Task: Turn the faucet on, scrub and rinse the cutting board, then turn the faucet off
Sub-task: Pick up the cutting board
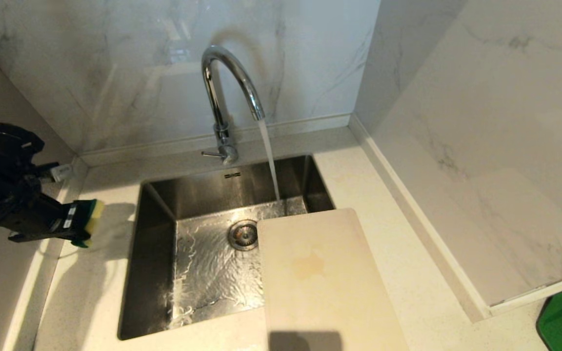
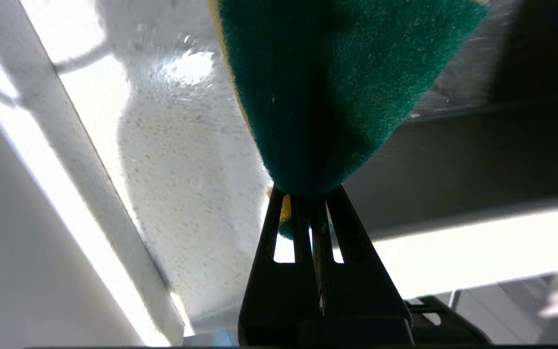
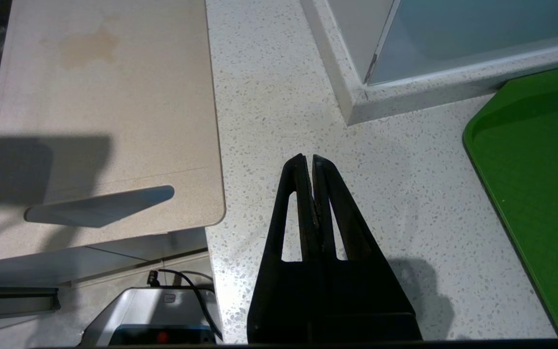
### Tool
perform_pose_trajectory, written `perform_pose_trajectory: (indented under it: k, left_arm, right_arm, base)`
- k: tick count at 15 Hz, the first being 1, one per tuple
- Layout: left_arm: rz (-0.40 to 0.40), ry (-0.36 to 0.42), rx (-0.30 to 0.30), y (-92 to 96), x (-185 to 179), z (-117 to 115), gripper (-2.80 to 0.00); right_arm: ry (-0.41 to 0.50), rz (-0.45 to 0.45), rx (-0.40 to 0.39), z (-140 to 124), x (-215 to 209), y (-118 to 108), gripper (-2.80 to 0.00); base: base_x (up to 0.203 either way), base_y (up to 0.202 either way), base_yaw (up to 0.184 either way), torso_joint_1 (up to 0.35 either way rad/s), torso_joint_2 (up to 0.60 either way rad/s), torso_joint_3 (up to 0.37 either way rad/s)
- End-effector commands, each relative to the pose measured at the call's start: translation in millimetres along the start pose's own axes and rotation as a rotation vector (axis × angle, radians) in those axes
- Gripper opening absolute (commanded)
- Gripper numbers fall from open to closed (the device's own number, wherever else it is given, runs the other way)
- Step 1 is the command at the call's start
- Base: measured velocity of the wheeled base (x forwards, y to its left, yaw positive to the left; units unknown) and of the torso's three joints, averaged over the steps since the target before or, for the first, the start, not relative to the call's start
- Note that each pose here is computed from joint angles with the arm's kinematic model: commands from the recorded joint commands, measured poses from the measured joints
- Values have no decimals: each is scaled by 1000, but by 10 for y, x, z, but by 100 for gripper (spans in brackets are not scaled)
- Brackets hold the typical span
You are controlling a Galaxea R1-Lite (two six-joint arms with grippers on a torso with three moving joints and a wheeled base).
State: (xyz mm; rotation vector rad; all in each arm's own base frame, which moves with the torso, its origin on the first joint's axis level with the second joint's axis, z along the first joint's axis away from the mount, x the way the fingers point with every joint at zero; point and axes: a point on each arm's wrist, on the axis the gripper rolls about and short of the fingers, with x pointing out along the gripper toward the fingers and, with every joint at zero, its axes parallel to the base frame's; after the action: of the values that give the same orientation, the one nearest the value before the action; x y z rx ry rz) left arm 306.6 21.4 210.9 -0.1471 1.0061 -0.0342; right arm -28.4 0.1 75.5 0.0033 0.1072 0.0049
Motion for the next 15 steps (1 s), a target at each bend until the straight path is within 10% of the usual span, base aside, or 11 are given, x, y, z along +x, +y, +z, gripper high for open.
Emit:
perform_pose_trajectory:
  k: [1, 6, 15]
  left_arm:
    - [-18, -122, 36, -73, -505, -87, -280]
    - [-35, -321, 133, -206, -1275, -431, -280]
    - [-63, -641, 217, -257, -2160, -1824, -280]
  right_arm:
    - [2, 1, 0, -1, 1, 0, -280]
    - [2, 1, 0, -1, 1, 0, -280]
    - [2, 1, 0, -1, 1, 0, -280]
  base:
    - [0, 0, 0, 0, 0, 0]
    - [0, 0, 0, 0, 0, 0]
    - [0, 0, 0, 0, 0, 0]
